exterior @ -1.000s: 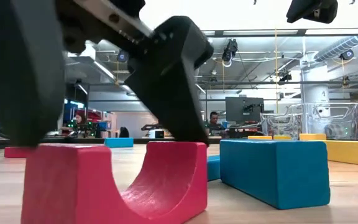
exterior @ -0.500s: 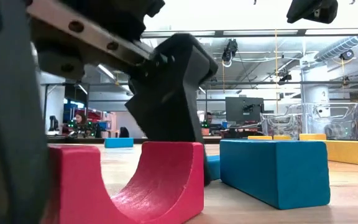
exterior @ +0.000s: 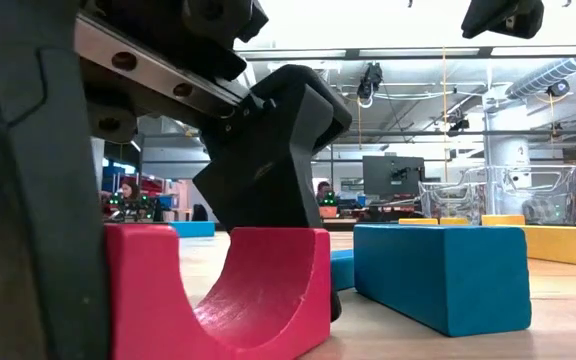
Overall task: Sort blocks
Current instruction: Put the red block into the bottom left transparent bin
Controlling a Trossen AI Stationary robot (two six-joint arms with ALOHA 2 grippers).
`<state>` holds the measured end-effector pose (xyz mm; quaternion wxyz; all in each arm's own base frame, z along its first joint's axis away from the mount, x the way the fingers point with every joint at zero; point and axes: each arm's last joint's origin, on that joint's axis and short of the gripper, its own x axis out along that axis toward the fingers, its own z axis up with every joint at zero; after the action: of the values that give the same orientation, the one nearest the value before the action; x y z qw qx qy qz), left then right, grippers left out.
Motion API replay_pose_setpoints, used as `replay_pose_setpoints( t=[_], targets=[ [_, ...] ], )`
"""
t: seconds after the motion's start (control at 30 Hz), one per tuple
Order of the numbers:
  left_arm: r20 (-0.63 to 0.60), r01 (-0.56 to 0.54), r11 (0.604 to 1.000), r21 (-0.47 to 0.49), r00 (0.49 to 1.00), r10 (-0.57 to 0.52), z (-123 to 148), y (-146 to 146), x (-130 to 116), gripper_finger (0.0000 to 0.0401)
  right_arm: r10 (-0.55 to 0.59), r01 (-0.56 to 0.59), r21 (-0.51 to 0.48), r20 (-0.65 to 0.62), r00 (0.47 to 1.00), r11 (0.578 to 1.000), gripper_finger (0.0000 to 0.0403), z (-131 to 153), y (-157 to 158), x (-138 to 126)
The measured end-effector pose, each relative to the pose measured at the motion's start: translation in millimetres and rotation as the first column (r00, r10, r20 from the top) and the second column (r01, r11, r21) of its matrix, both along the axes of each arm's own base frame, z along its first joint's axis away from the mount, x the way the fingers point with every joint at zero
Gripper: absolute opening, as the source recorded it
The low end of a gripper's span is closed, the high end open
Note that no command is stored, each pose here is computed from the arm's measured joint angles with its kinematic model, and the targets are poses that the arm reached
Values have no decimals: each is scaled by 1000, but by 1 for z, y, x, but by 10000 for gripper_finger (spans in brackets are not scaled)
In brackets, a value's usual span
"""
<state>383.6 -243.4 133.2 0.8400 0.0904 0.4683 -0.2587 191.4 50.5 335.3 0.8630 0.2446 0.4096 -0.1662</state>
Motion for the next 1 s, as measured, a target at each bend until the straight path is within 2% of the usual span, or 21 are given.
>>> replay_pose_setpoints(
  t=[0.57,0.8,1.0],
  targets=[
    [-115,10,997,76,993,-1,22,0,-3,260,11,-11,-12,-2,1000,1000,34,0,0,0],
    [-98,-54,995,81,993,62,29,2,-3,260,15,-15,-15,-2,1000,1000,34,0,0,0],
    [-33,-162,984,68,986,165,55,6,-6,260,26,-26,-24,-4,1000,999,34,0,0,0]
  ],
)
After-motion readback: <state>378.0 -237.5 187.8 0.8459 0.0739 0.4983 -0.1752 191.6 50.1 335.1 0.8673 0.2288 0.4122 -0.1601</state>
